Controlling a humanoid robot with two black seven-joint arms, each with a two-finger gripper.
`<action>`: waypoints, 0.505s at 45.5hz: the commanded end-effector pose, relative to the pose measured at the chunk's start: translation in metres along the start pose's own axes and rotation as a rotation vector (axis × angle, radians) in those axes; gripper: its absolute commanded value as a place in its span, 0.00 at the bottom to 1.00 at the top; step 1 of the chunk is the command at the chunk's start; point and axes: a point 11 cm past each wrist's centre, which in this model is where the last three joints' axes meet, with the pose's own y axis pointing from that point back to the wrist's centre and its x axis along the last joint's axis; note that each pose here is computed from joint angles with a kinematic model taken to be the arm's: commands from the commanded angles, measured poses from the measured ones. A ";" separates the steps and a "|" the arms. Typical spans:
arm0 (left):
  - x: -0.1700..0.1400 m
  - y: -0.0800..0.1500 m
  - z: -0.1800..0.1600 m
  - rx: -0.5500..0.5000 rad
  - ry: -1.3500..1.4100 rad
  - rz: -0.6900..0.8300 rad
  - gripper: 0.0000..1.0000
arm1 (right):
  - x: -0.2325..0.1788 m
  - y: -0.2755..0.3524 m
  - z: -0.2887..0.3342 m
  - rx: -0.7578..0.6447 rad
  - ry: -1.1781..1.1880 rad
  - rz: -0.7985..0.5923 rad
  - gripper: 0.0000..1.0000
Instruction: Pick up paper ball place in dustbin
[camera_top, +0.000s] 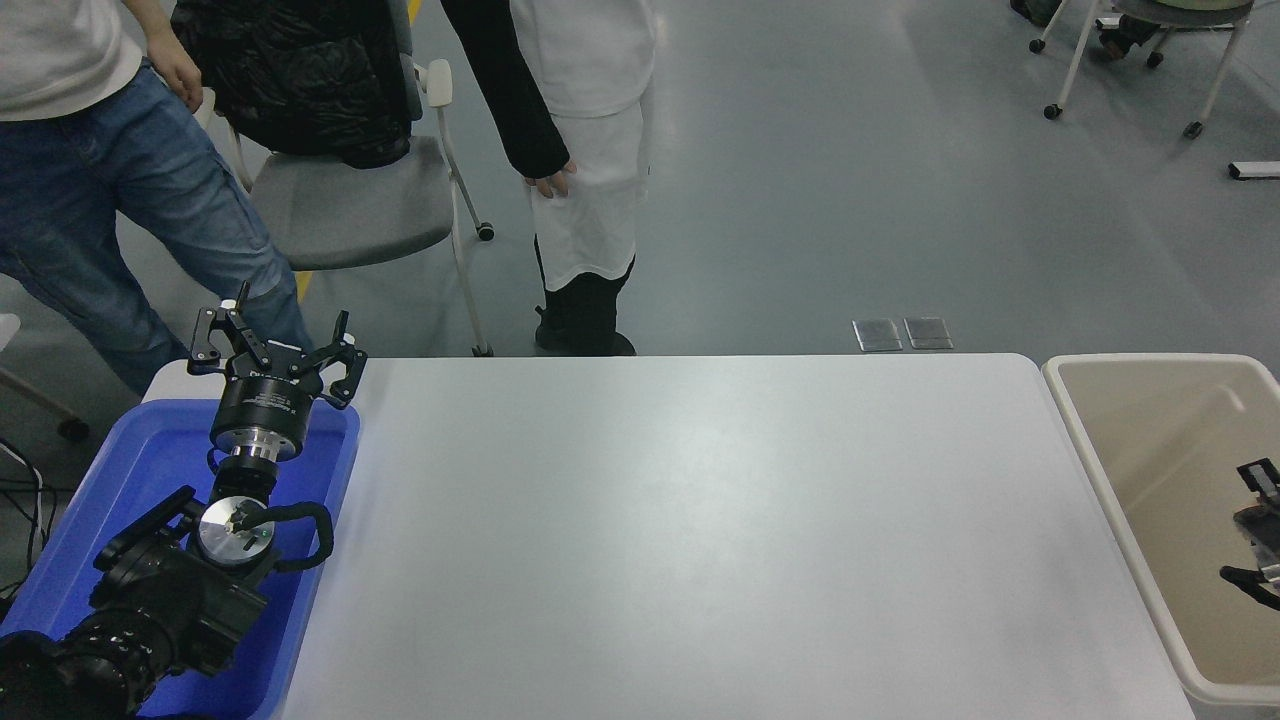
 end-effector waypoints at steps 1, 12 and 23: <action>0.000 0.000 0.000 0.000 0.000 0.000 0.99 | -0.005 -0.001 0.008 -0.012 0.024 0.008 0.33; 0.000 0.000 0.000 0.000 0.000 0.000 0.99 | 0.004 -0.001 0.008 -0.014 0.004 0.038 0.91; 0.000 0.000 0.000 0.000 0.000 0.000 0.99 | 0.007 -0.001 0.001 -0.003 -0.008 0.041 0.98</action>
